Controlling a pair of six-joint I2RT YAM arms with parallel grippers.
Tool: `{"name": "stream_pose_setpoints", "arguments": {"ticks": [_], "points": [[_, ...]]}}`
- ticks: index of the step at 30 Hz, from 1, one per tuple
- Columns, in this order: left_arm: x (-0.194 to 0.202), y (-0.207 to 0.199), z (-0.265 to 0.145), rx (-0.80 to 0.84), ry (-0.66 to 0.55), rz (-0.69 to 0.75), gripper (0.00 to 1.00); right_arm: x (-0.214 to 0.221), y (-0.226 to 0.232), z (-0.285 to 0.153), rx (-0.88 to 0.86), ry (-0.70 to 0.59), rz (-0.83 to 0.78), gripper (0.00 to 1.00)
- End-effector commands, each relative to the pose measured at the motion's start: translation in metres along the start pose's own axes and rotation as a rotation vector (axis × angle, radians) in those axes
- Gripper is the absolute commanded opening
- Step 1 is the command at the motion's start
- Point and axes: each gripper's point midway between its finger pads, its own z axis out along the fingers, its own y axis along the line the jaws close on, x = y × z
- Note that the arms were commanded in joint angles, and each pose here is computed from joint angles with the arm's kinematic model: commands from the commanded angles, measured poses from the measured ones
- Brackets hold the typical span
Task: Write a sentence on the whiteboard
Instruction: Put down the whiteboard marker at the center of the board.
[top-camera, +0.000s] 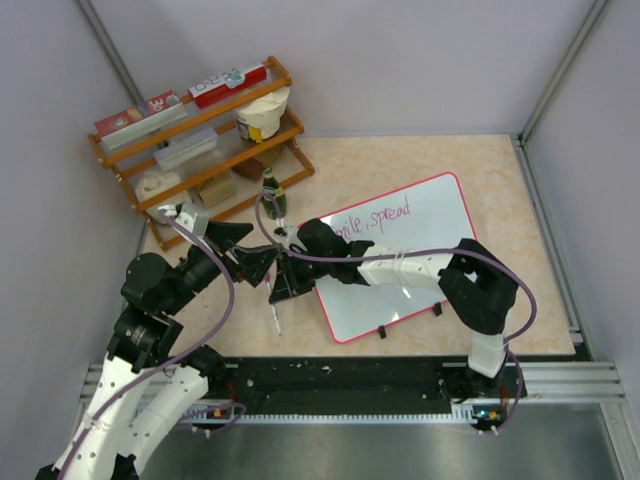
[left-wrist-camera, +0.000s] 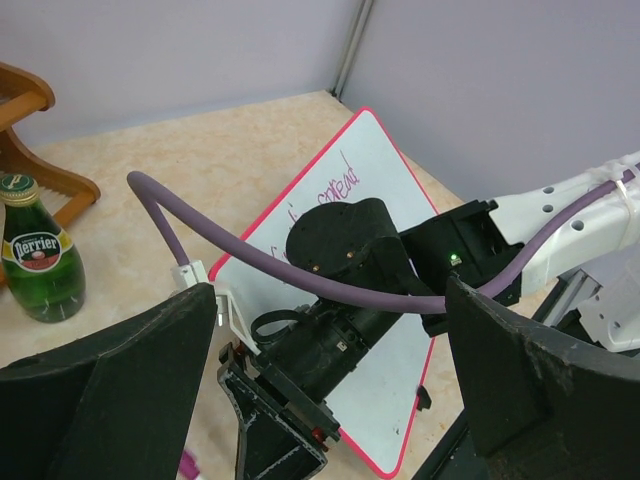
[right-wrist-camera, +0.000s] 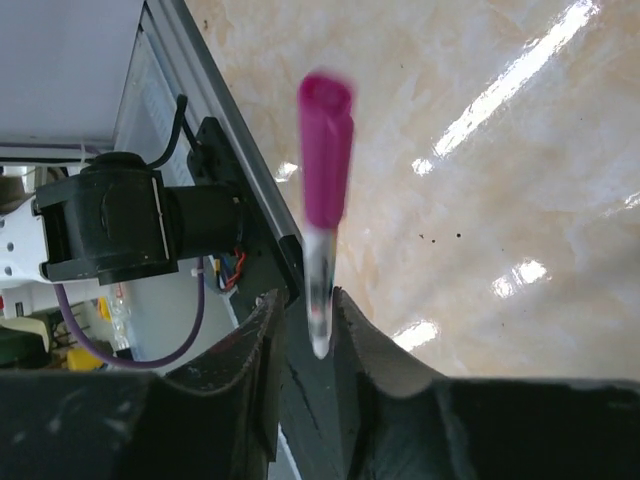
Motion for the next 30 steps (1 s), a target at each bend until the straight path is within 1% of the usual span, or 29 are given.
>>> {"name": "stream_pose_setpoints", "arguments": {"ticks": [1, 4, 7, 12, 14, 17, 18, 19, 20, 30], "points": [[-0.015, -0.003, -0.004, 0.003, -0.046, 0.029, 0.99, -0.019, 0.014, 0.002, -0.005, -0.049, -0.003, 0.26], [-0.014, -0.003, -0.006, -0.001, -0.049, 0.028, 0.99, -0.025, 0.020, -0.002, -0.009, -0.070, -0.011, 0.34], [-0.012, -0.003, -0.006, -0.001, -0.043, 0.024, 0.99, -0.029, 0.024, -0.006, -0.011, -0.090, -0.021, 0.46], [-0.013, -0.004, -0.006, 0.002, -0.044, 0.026, 0.99, -0.034, 0.033, -0.013, -0.041, -0.118, -0.036, 0.62], [-0.014, -0.007, -0.007, 0.017, -0.045, 0.032, 0.99, -0.034, 0.040, -0.017, -0.068, -0.127, -0.044, 0.72], [-0.013, -0.010, -0.007, 0.036, -0.040, 0.036, 0.99, -0.037, 0.055, -0.024, -0.136, -0.152, -0.065, 0.77], [-0.013, -0.010, -0.008, 0.038, -0.041, 0.038, 0.99, -0.037, 0.060, -0.026, -0.157, -0.149, -0.077, 0.82], [-0.013, -0.010, -0.008, 0.038, -0.042, 0.040, 0.99, -0.037, 0.068, -0.029, -0.178, -0.137, -0.092, 0.91], [-0.014, -0.011, -0.008, 0.040, -0.043, 0.043, 0.99, -0.036, 0.071, -0.031, -0.181, -0.129, -0.106, 0.95], [-0.007, -0.008, -0.007, 0.038, -0.023, 0.045, 0.99, -0.042, 0.110, -0.063, -0.277, -0.171, -0.200, 0.97]]}}
